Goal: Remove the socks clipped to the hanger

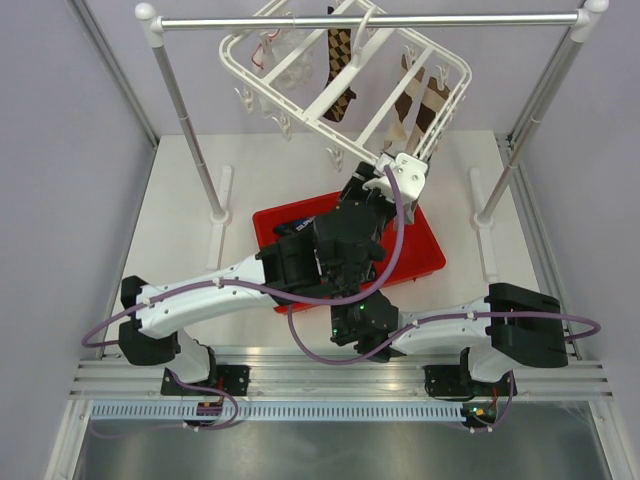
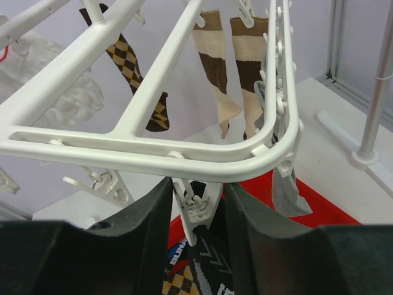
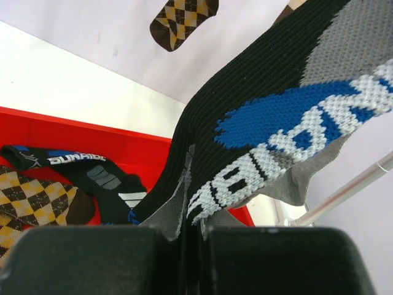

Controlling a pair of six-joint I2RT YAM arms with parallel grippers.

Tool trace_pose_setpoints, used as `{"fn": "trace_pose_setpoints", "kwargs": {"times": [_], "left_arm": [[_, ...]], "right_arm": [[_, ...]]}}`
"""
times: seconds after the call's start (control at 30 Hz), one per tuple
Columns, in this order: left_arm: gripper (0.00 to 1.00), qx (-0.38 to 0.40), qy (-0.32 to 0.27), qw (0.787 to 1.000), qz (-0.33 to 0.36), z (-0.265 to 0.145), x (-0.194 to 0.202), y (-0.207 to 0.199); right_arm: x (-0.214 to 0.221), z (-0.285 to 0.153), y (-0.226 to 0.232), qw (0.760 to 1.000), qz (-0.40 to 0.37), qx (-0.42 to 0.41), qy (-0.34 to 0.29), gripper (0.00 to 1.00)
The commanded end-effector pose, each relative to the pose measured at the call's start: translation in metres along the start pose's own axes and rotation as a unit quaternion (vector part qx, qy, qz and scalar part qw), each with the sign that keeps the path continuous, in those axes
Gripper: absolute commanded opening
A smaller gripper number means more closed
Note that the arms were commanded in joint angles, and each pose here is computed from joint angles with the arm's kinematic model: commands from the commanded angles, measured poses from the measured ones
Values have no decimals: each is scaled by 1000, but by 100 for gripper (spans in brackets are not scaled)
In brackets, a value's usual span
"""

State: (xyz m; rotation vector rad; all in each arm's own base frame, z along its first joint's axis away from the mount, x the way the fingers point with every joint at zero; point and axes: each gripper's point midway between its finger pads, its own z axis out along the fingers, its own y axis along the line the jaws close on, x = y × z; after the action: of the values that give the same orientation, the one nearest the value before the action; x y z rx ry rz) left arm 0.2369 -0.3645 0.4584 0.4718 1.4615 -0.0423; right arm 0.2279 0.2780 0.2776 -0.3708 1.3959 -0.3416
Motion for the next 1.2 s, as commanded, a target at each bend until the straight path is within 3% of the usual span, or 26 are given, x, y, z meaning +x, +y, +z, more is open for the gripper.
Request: {"fn": "trace_pose_setpoints", "kwargs": {"times": [0.0, 0.27, 0.47, 0.53, 0.57, 0.6, 0.63, 0.7, 0.9, 1.0, 1.03, 1.17], "left_arm": [[42, -31, -17, 999, -6, 0, -21, 18], [2, -35, -24, 999, -9, 0, -26, 20], [2, -34, -31, 999, -15, -3, -30, 25], [2, -34, -33, 999, -21, -4, -32, 28], [2, -34, -34, 999, -25, -5, -32, 29], [2, -33, -36, 998, -29, -7, -34, 32], [2, -33, -36, 998, -30, -7, -34, 32], [2, -34, -37, 998, -35, -8, -35, 35], [2, -34, -43, 997, -53, -13, -39, 44], [2, -33, -49, 996, -67, -17, -42, 51], [2, -32, -50, 996, -70, -18, -43, 52], [2, -33, -53, 995, -79, -23, -45, 62]], "right_arm": [[-28, 0, -24, 988, 151, 27, -23, 1], [-29, -1, -24, 988, 152, 24, -23, 1], [-27, 7, -24, 988, 150, 21, -24, 1], [-27, 13, -24, 980, 196, 15, -25, 1], [-12, 25, -18, 988, 153, 4, -6, 1], [-23, 32, -19, 984, 177, -26, -21, 1], [-16, 52, -20, 967, 252, -34, -10, 1], [-6, 62, -14, 963, 258, -82, 2, 1], [18, 81, 8, 961, 252, -113, 34, 2], [31, 85, 24, 954, 262, -133, 53, 16], [34, 87, 27, 953, 263, -136, 58, 29], [36, 84, 40, 948, 262, -166, 64, 51]]}}
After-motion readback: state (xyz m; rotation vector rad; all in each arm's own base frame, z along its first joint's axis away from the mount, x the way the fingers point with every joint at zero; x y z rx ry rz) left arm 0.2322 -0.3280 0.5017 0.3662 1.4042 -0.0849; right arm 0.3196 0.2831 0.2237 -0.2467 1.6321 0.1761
